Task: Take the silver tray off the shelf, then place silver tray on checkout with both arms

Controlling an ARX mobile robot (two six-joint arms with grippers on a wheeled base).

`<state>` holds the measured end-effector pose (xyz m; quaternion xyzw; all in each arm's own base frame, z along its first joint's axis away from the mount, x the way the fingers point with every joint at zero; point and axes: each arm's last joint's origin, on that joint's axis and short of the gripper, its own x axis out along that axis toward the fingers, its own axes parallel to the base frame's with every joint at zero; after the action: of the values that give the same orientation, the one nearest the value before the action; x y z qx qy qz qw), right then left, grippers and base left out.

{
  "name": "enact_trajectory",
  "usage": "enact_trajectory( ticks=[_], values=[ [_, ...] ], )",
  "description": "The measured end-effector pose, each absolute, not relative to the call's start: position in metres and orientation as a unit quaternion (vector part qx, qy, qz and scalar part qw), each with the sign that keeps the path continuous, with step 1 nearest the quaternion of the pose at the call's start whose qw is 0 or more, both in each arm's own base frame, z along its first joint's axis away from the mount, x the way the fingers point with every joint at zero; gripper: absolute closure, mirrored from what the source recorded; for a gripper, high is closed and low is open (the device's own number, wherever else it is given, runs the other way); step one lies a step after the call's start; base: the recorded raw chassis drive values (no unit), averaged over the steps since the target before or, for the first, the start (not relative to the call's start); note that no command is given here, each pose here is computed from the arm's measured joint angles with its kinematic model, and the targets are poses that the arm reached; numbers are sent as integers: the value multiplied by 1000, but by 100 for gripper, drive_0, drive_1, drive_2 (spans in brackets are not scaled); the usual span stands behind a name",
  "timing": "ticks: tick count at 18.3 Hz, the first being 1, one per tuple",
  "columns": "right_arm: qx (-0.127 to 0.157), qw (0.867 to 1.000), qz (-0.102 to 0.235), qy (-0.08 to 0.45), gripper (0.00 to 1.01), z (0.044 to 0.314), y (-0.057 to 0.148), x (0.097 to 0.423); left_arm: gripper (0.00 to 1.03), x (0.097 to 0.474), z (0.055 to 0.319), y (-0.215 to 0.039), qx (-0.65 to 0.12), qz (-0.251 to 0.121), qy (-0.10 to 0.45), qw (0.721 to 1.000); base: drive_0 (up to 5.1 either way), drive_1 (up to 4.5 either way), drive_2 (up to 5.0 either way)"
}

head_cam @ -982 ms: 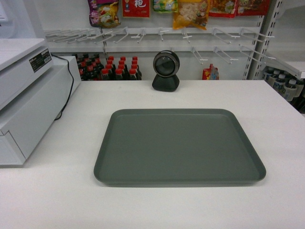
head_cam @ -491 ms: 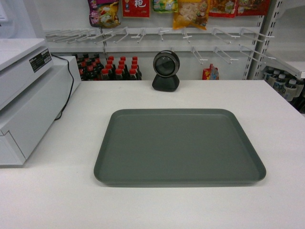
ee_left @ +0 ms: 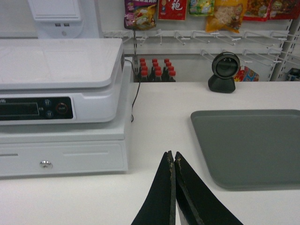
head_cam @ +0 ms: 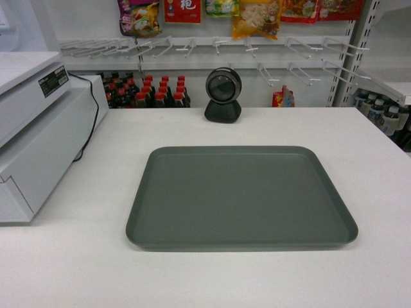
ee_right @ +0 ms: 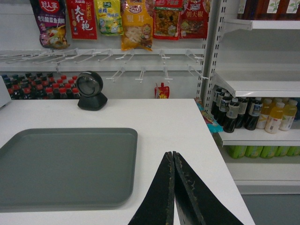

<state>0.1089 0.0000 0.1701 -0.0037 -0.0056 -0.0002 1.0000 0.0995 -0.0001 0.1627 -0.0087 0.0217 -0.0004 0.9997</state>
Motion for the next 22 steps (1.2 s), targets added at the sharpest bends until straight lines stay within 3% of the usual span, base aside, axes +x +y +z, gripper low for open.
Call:
enact_trajectory(
  ticks=[1, 8, 9, 10, 13, 14, 16, 17, 22],
  values=[
    [-4, 1000, 0, -7, 99, 170, 0, 108, 102, 98, 168, 0, -9, -2, -9, 1000, 0, 0, 0],
    [-4, 1000, 0, -2, 98, 167, 0, 97, 100, 98, 166, 0, -9, 0, 1, 1000, 0, 0, 0],
    [-4, 1000, 0, -2, 76, 167, 0, 97, 77, 98, 166, 0, -9, 0, 1, 1000, 0, 0, 0],
    [-4, 1000, 0, -2, 63, 167, 0, 97, 64, 98, 166, 0, -9, 0, 1, 1000, 0, 0, 0],
    [-4, 1000, 0, -2, 38, 167, 0, 97, 39, 98, 166, 0, -9, 0, 1, 1000, 0, 0, 0],
    [-4, 1000, 0, -2, 24, 167, 0, 97, 26, 98, 166, 0, -9, 0, 1, 1000, 0, 0, 0],
    [-4, 1000, 0, -2, 6, 167, 0, 97, 8, 98, 166, 0, -9, -1, 1, 1000, 0, 0, 0],
    [-3, 1000, 0, -2, 1, 167, 0, 97, 3, 98, 166, 0, -8, 0, 1, 1000, 0, 0, 0],
    [-2, 1000, 0, -2, 3, 167, 0, 97, 5, 98, 166, 0, -8, 0, 1, 1000, 0, 0, 0]
  ],
)
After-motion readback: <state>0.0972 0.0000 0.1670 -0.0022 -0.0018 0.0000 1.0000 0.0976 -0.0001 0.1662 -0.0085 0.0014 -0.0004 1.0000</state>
